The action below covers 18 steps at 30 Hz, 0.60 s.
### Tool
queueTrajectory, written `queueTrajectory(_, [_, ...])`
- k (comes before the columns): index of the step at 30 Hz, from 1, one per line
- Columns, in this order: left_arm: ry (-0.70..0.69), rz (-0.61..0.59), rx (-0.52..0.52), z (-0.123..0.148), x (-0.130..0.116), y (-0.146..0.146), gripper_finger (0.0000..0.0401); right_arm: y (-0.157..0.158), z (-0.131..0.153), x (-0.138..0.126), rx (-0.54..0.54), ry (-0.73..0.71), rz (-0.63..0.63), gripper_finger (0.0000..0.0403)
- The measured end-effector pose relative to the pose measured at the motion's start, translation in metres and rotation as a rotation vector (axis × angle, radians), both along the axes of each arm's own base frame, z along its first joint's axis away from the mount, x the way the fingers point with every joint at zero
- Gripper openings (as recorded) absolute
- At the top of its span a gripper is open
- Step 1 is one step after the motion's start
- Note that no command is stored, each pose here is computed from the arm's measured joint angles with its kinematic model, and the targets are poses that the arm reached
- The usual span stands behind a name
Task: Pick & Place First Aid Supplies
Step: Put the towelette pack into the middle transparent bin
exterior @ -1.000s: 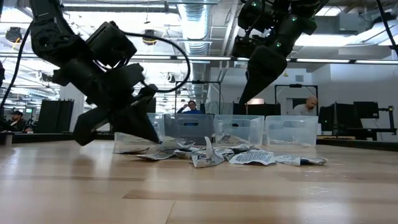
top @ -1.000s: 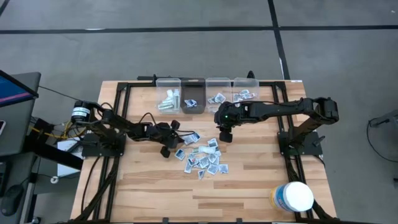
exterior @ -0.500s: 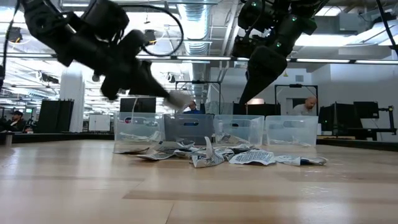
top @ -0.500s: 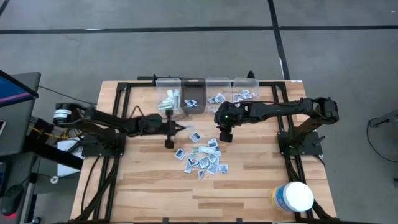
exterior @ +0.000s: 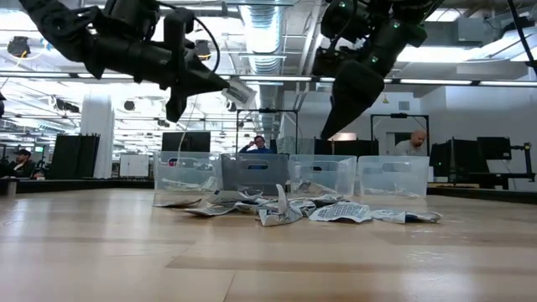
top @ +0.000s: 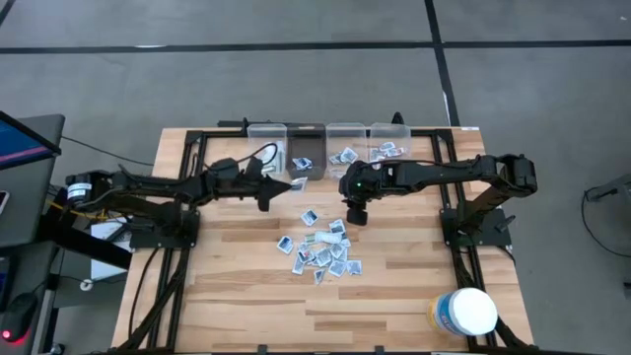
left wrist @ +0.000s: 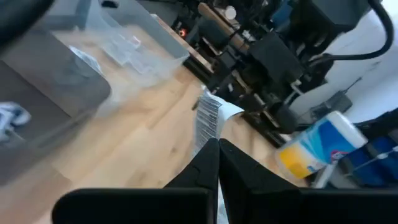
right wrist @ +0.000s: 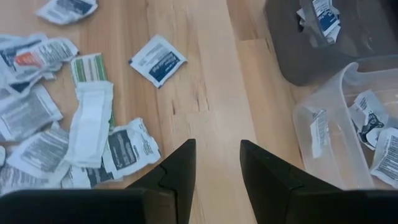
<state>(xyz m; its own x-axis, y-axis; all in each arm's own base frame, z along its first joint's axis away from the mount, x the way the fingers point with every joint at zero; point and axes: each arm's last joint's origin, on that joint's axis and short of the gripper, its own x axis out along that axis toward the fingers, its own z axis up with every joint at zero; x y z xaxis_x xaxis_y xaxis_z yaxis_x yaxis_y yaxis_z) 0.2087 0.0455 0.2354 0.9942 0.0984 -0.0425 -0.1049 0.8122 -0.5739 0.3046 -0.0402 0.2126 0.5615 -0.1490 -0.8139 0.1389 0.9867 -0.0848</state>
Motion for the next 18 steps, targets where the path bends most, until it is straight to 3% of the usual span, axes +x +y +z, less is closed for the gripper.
queueTrajectory(9, [-0.059, -0.03, 0.007, 0.006, 0.002, -0.008, 0.001, 0.003, 0.006, 0.008, 0.018, -0.111, -0.01, 0.0119])
queueTrajectory(18, [-0.265, -0.028, 0.055, 0.026, -0.001, -0.009, 0.0012, 0.004, 0.04, 0.033, -0.003, -0.543, 0.031, 0.0119])
